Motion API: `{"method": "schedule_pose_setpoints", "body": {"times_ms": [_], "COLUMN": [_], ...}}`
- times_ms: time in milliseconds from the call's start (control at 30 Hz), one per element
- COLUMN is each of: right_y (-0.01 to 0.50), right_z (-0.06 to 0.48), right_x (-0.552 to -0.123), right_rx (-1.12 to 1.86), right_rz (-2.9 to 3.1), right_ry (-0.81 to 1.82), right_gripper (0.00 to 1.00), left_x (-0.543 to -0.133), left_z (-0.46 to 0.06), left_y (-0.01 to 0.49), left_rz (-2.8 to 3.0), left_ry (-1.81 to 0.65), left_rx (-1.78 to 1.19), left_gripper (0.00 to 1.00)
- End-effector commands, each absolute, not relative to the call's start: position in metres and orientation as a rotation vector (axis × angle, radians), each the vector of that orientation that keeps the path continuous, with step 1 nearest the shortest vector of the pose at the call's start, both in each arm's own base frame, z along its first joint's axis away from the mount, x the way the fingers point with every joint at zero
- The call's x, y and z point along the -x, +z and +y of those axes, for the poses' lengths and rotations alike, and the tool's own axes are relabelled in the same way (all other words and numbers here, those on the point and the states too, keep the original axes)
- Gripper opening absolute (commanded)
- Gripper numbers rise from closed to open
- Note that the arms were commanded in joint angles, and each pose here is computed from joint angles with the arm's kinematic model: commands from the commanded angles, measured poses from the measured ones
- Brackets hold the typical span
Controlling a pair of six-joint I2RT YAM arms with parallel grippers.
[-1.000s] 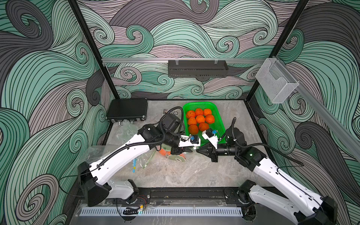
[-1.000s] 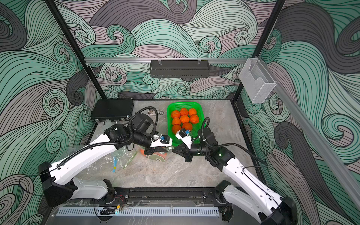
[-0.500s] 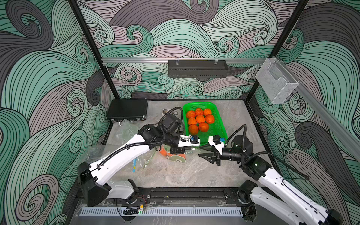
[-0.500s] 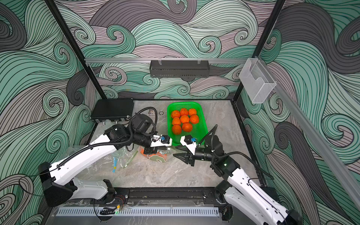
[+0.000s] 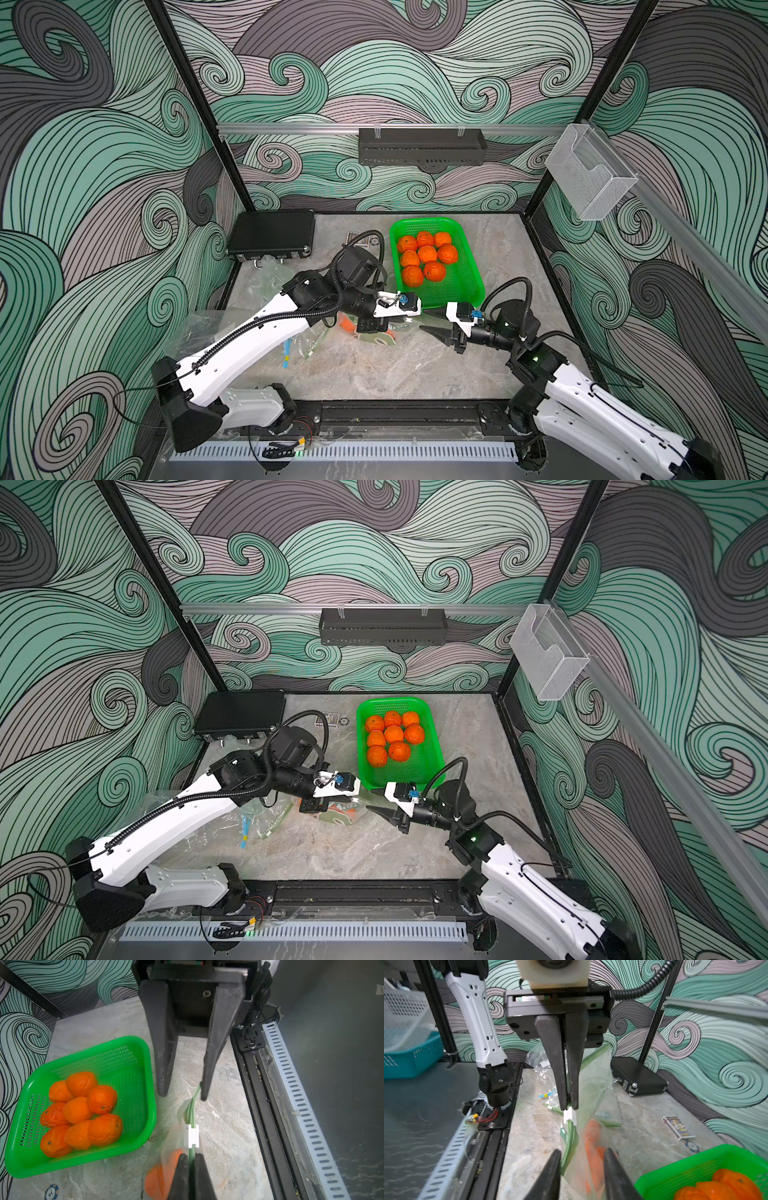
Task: Open the zip-top bag and take out the orange
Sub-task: Unzip the zipper on the zipper food storage bag.
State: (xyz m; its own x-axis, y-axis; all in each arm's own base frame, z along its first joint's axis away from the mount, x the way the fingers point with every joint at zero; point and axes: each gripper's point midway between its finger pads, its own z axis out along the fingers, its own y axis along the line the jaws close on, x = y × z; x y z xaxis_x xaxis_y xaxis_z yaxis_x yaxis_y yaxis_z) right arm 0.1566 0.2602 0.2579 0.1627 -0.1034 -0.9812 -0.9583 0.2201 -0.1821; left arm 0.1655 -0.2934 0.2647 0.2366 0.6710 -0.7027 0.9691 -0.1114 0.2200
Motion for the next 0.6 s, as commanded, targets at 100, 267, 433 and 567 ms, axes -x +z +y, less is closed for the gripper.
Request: {"method": "schedule_pose_setpoints", "body": {"times_ms": [100,267,433,567], "right_y": [0.268,0.273,0.271,0.269], "right_z": [0.264,0.264,0.266,0.266], "right_x": [-0.15,-0.15,-0.149,-0.15], "right_rx": [1.189,1.171,1.185,1.184], "right_rz": [1.174,1.197,1.217,1.233], "right_ry": [0.892,0.915,0.95,0.946], "right_gripper": [0.1,0.0,0.0,0.0], "left_x": [-0.16,-0.16,-0.166,-0.166], "left_z": [-0.292,-0.292,-0.299,-0.306], "left_y": [0.27,0.266,0.277,0.284], "left_rz": [1.478,1.486,1.443,1.396], "left_ry": [-0.601,-0.6,-0.603,-0.634], "left_rx": [-1.856,-1.862,-1.795,-1.761], "left_gripper": [0.0,0.16,0.62,0.62]}}
